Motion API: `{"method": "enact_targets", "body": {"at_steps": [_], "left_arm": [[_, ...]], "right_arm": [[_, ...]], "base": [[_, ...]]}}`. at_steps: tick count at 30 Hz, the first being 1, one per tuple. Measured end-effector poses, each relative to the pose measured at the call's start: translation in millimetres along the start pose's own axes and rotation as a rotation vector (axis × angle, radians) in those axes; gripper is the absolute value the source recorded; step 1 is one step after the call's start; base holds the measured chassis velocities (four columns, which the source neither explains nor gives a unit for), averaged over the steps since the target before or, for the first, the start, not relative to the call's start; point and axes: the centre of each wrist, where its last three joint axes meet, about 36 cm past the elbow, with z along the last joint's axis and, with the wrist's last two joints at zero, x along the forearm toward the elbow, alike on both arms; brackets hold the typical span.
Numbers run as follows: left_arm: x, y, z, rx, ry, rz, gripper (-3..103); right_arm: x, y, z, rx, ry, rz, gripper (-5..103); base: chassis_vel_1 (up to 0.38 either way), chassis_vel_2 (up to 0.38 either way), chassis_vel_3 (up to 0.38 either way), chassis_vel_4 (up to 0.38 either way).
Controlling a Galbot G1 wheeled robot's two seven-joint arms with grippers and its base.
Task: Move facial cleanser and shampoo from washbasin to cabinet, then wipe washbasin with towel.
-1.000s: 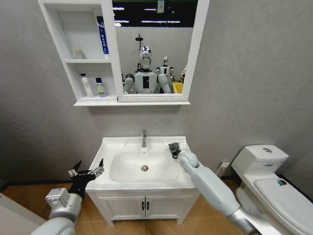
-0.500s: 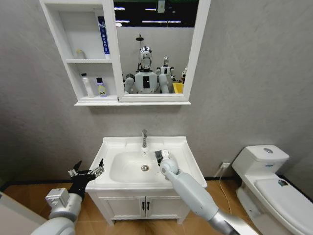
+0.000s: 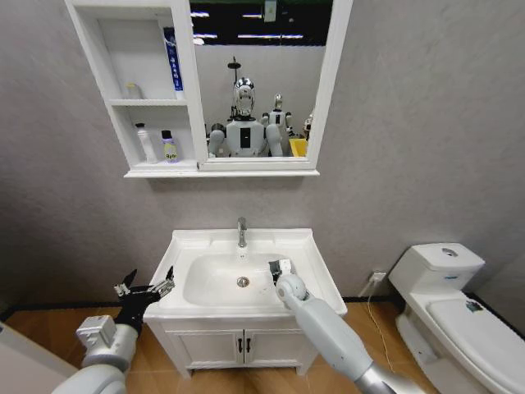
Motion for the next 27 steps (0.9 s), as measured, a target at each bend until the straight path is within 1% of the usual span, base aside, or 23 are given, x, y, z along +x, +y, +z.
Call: {"method": "enact_targets", "body": {"at_steps": [5,14,19,27], "left_arm": [[0,0.0,0,0.000,0.000,0.000,100],[0,0.0,0,0.000,0.000,0.000,100],[0,0.0,0,0.000,0.000,0.000,100],[0,0.0,0,0.000,0.000,0.000,100]], "right_arm": [[-4,-4,12,0.006,0.006,0.010,5],[-10,-11,17,-0.004,0.013,0.006,5],[-16,-8,20,-0.017,0.022,-0.008,5],[-20,0,25,-0.015,0.017,-0.034,5]], "base": [[0.000,0.000,0.000,0.000],[0.000,0.000,0.000,0.000],[0.000,0.000,0.000,0.000],[0.000,0.000,0.000,0.000]]}}
